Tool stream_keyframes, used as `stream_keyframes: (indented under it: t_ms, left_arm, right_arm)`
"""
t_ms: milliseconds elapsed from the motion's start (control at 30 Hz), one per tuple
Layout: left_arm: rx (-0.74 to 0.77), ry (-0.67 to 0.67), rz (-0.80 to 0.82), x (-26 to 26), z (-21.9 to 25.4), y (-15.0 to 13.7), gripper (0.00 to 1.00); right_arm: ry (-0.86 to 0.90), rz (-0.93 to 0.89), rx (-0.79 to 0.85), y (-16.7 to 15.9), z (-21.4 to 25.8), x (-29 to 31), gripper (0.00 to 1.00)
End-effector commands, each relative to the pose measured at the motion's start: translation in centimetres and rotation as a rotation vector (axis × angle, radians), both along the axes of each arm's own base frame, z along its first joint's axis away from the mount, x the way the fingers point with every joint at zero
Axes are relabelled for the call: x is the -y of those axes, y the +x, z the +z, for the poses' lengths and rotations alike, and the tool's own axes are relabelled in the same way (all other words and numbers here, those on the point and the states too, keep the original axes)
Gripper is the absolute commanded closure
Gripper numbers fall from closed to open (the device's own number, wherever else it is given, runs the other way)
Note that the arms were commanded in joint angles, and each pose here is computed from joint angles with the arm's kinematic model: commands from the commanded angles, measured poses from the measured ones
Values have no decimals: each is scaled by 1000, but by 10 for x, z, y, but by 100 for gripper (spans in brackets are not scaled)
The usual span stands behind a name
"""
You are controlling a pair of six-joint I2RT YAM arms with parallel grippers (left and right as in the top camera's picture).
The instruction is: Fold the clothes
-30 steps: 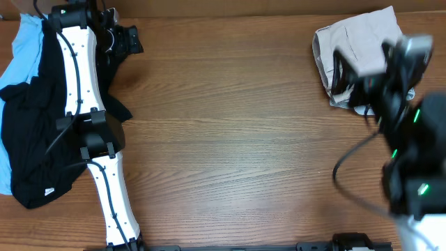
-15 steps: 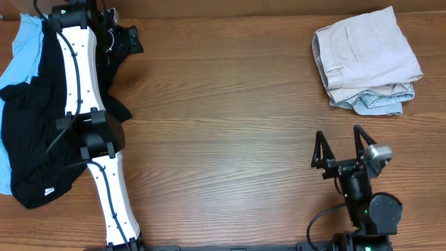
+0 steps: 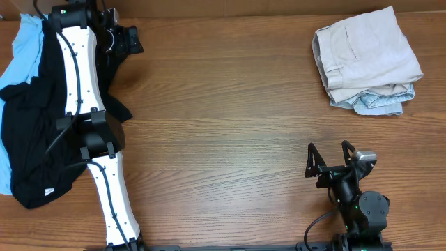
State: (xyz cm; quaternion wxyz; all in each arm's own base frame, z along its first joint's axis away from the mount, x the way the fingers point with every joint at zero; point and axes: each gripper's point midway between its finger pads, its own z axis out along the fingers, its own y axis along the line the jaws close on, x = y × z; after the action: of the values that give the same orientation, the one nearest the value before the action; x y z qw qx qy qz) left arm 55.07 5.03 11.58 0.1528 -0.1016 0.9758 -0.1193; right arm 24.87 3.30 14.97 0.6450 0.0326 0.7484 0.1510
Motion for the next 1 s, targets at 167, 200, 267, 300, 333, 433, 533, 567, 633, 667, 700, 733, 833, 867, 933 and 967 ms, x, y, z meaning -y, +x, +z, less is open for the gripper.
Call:
stream_keyframes:
  t_ms: [167, 200, 267, 300, 333, 433, 533, 567, 633, 667, 700, 733, 833, 867, 933, 967]
  left_arm:
    - [44, 9, 3, 3, 20, 2, 0]
    - [44, 9, 3, 3, 20, 2, 0]
    - [44, 9, 3, 3, 20, 2, 0]
    - [44, 9, 3, 3, 20, 2, 0]
    - [44, 9, 3, 3, 20, 2, 0]
    - [44, 9, 3, 3, 20, 2, 0]
    - [44, 9, 3, 3, 20, 2, 0]
    - [44, 9, 3, 3, 20, 2, 0]
    - [42, 9, 3, 3, 20, 2, 0]
    - [37, 8, 3, 3, 20, 1, 0]
    - [35, 7, 3, 4, 19, 0, 0]
    - [39, 8, 3, 3, 21, 0, 0]
    - [48, 10, 3, 4, 35, -5, 0]
    - [43, 9, 3, 5, 43, -11, 0]
    - [30, 7, 1, 9, 61, -26, 0]
    - [30, 7, -1, 11, 71, -33, 0]
  right_arm:
    - [3, -11, 139, -5, 29, 2, 0]
    - [3, -11, 129, -5, 27, 2, 0]
    - [2, -11, 111, -5, 23, 2, 0]
    - [2, -11, 112, -5, 23, 2, 0]
    - [2, -12, 112, -5, 23, 2, 0]
    - [2, -12, 112, -5, 23, 2, 0]
    - [2, -12, 112, -5, 23, 2, 0]
    - [2, -12, 112, -5, 23, 2, 0]
    - [2, -12, 112, -5, 23, 2, 0]
    - [2, -11, 112, -5, 23, 2, 0]
    - [2, -11, 112, -5, 23, 2, 0]
    - [2, -12, 112, -5, 23, 2, 0]
    - [2, -12, 112, -5, 23, 2, 0]
    - [2, -11, 112, -5, 23, 2, 0]
    - [2, -12, 112, -5, 23, 2, 0]
    - [2, -11, 112, -5, 23, 2, 0]
